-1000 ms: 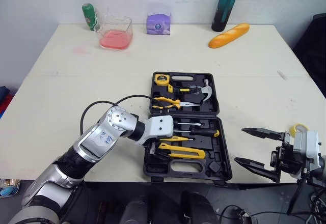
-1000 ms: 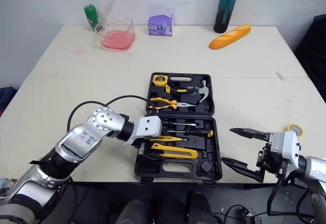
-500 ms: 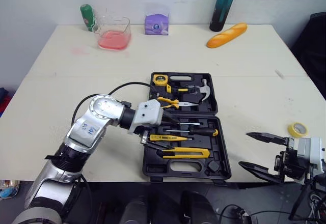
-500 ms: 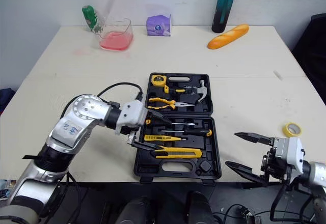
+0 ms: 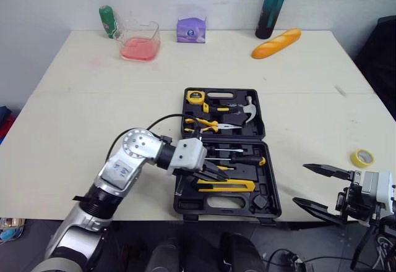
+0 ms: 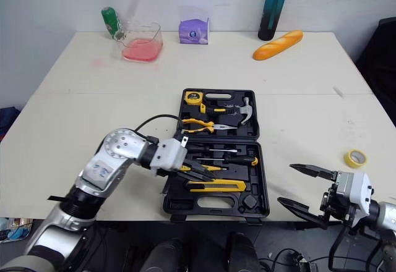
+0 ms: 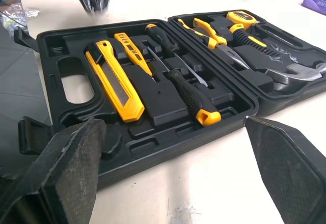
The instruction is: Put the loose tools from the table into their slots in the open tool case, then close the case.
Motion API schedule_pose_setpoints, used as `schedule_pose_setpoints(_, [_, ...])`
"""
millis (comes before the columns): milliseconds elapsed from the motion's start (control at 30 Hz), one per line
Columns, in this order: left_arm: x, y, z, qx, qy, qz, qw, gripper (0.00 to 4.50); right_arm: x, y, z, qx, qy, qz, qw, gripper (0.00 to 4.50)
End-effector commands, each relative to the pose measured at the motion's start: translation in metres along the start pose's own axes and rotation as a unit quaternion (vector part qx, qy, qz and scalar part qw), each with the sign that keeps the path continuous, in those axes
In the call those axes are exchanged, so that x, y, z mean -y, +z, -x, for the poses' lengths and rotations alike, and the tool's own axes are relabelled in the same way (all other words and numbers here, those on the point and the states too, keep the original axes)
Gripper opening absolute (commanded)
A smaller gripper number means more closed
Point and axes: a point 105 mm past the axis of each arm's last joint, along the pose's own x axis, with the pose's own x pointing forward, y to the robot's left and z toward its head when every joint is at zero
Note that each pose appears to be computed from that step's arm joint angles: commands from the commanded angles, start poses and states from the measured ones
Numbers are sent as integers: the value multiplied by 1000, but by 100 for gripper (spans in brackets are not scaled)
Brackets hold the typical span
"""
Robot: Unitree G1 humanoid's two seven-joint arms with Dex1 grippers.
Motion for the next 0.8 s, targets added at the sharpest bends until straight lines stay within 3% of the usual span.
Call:
schedule_pose_setpoints(33, [-6, -9, -12, -21, 15, -5, 1000, 6, 2, 1, 7, 6, -18, 14, 1000, 450])
schedule_pose_setpoints(600, [5, -59, -26, -112, 15, 83, 990, 6, -10, -30, 36, 0, -28, 10, 1000, 450])
schedule_pose_setpoints(800, [23, -94, -22, -194, -5, 133, 972, 6, -11, -36, 40, 0, -30, 9, 1000, 450])
